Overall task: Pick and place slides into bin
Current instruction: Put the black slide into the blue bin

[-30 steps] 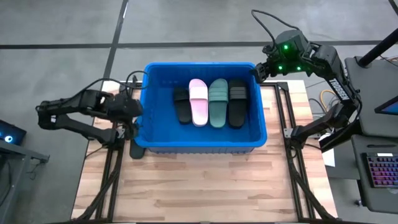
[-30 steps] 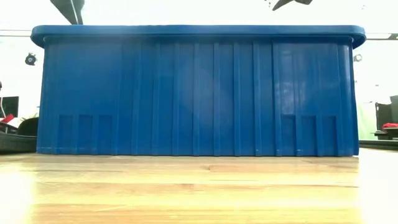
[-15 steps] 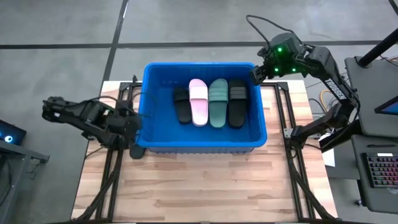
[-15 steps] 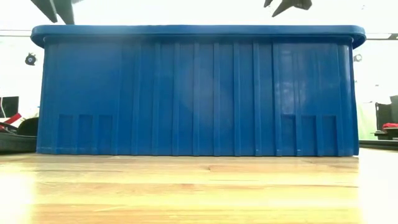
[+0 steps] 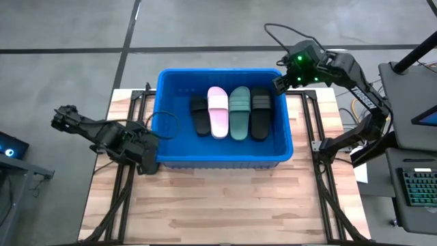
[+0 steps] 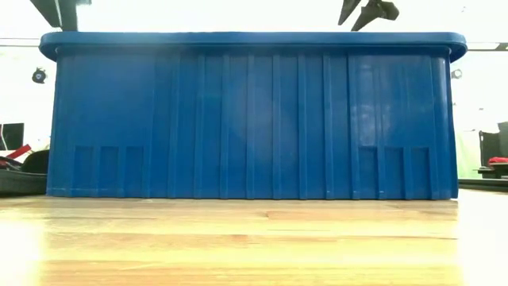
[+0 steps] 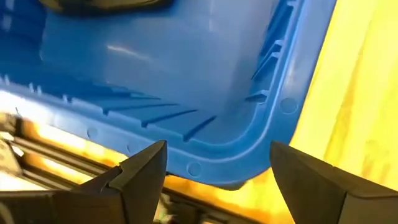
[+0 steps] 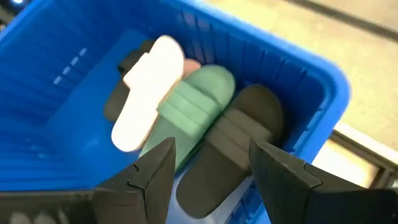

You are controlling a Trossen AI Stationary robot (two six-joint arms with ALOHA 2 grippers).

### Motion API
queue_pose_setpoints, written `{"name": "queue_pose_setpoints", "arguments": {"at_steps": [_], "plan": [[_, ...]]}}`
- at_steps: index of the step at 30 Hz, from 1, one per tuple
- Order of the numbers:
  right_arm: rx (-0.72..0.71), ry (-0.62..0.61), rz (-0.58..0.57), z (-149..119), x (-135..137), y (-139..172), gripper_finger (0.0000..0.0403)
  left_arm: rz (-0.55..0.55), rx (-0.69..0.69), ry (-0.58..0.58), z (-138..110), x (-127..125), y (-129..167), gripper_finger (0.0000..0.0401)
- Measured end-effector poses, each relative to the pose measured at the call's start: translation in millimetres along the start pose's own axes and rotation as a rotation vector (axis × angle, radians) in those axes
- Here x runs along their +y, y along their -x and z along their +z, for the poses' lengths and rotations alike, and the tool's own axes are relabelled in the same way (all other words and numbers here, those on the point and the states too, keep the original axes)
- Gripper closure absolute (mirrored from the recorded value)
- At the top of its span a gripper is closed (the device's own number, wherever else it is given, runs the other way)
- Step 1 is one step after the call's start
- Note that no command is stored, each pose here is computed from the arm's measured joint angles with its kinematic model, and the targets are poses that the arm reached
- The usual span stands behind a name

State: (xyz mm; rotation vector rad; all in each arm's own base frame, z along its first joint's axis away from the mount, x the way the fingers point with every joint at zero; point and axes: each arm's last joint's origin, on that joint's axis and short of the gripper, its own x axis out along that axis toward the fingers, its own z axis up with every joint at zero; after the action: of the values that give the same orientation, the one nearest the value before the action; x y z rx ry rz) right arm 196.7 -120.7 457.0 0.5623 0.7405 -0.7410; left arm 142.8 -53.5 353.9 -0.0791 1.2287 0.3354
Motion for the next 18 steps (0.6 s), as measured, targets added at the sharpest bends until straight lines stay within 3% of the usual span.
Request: {"name": "queue_pose_setpoints", "arguments": {"at_steps": [3,9,14,18], "plan": [[-0.041,0.007,-0.01,3,0,8,0.0209,-0.035,-0.014,0.093,-6,3,5,0.0134],[-0.107,0.045,0.001,8,0,25,0.0209,-0.173,0.1,0.124,-23,-1,6,0.0134],[-0.122,0.053,0.005,9,0,29,0.0209,-0.083,0.146,0.069,-29,-18,-14,0.0134],[-0.114,0.072,0.002,8,0,29,0.0209,-0.003,0.121,0.106,-37,-25,-24,0.0134]]}}
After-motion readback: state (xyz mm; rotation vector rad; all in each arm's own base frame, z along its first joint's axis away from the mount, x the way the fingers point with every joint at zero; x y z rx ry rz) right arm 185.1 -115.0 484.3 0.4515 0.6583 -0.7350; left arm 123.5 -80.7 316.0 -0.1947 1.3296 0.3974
